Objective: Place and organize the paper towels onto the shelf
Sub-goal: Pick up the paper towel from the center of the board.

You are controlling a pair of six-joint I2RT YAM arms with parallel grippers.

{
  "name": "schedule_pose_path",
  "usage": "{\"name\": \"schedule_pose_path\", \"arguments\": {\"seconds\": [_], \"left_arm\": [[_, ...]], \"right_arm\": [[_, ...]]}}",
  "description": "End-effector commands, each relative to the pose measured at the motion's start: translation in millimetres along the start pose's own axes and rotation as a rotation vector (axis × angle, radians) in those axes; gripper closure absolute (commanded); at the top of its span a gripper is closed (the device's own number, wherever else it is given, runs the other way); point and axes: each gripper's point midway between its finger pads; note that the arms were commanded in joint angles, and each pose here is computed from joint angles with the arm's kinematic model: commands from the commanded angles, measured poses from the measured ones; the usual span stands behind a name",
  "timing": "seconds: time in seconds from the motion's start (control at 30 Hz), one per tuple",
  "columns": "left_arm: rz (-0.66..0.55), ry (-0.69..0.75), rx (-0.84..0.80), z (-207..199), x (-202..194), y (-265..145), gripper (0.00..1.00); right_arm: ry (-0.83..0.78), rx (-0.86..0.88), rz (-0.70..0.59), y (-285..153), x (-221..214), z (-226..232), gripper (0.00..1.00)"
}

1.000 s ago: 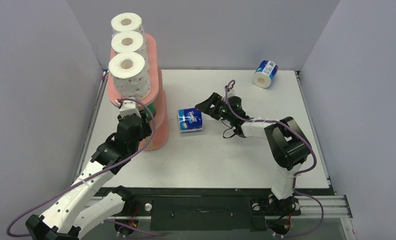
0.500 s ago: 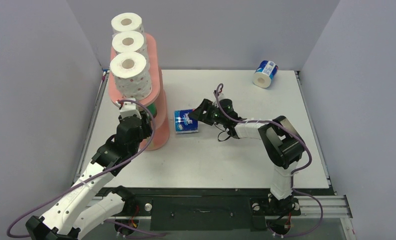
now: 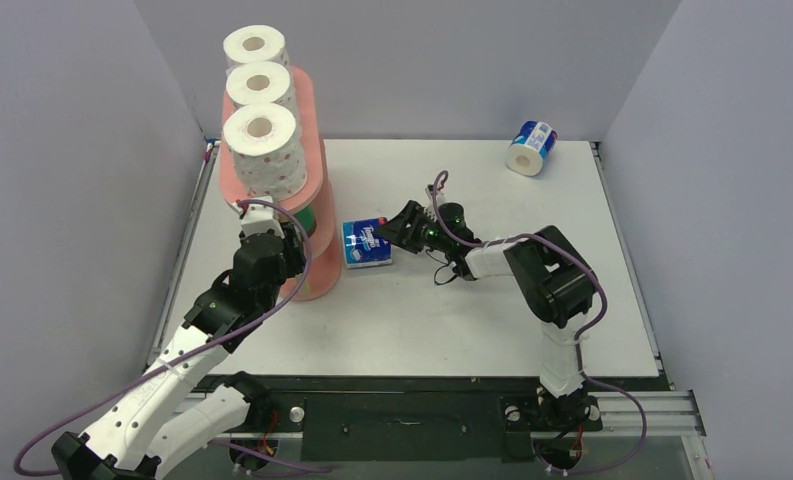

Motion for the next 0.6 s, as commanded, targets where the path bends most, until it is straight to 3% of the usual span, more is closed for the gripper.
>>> {"name": "schedule_pose_path", "arguments": {"seconds": [0.0,0.3,0.57], "left_arm": [[0.031,-0.051,-0.115,-25.8,-6.8,2.5,0.59],[0.049,-0.059,-0.136,-31.5,-11.4,4.6,0.59],[0.046,-0.061,-0.186,-49.5,-7.6,3.8,0.60]], "right_arm": [[-0.033,0.113,-0.013,4.2,6.3,29.4,0.51],[0.005,0.208,-0.029,-4.3,8.5,47.7,0.80],[0.020,0.184,-0.145,-54.8,34.2,46.8,0.89]]}}
Point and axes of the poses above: each gripper's point midway between its finger pads, its own y axis out along the fingers, its own z axis along the line the jaws close on, x = y × z, and after that the axes turned 1 degree about -y, right-handed
